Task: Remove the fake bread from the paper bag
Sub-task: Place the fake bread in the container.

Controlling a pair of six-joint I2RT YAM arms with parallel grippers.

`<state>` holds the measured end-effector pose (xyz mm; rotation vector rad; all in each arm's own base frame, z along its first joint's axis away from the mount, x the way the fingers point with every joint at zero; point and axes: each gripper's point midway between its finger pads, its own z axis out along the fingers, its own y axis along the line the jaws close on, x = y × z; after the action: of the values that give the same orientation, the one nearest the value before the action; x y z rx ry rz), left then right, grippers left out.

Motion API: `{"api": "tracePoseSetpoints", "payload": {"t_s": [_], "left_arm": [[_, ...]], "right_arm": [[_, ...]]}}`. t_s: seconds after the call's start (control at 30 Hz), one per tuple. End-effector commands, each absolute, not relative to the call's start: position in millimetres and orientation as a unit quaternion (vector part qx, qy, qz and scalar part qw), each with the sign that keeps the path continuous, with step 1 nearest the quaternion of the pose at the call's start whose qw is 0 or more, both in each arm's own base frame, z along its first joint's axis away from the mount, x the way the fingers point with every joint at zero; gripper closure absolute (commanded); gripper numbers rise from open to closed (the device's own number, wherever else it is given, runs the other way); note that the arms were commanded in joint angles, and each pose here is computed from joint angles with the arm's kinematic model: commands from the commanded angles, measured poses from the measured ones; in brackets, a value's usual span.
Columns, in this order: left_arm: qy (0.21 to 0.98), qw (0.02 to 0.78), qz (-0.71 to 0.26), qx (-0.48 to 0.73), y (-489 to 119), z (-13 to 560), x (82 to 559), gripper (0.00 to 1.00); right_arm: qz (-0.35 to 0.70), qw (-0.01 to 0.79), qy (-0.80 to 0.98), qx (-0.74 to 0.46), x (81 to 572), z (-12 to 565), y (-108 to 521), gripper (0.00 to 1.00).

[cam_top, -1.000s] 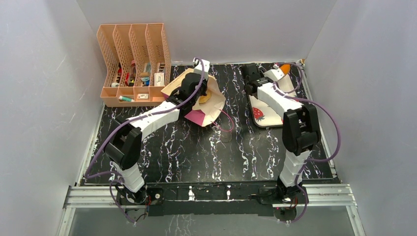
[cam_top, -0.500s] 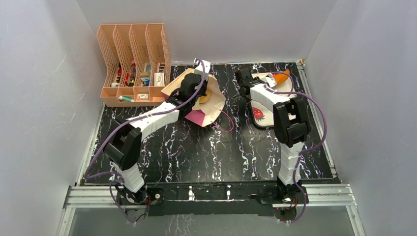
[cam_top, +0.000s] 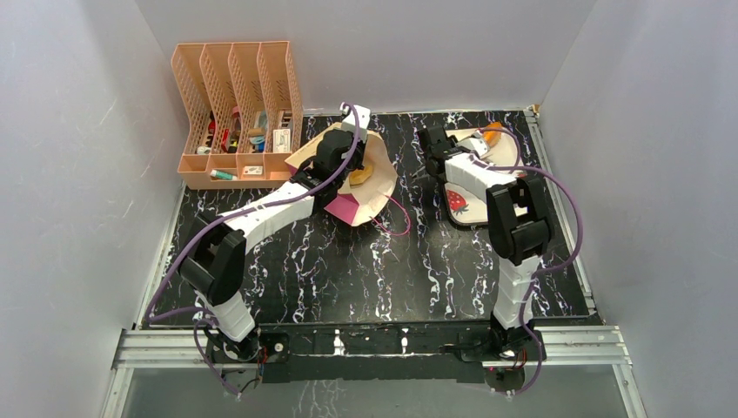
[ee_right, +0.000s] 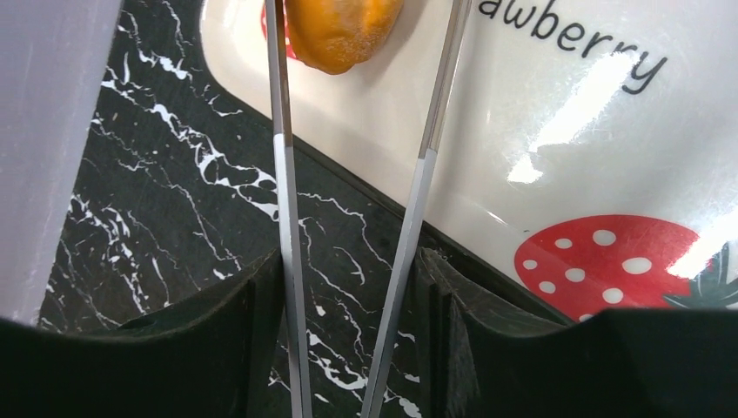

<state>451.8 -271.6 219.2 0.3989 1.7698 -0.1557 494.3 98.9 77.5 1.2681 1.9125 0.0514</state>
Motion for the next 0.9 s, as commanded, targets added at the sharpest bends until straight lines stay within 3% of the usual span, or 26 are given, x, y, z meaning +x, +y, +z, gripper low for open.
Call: {"api": "tracePoseSetpoints", "payload": {"t_s": [0.0, 0.87], "left_arm": [[0.757, 0.633, -0.065, 0.149, -257, 246, 451, 1.0], [0.755, 0.635, -0.055, 0.155, -252, 255, 448, 1.0]], "right_arm": [[0.058, 0.46, 0.733, 0.498, 509, 128, 99, 0.51], [0.081, 0.527, 0.745, 0.401, 447, 188, 120, 0.6]]}}
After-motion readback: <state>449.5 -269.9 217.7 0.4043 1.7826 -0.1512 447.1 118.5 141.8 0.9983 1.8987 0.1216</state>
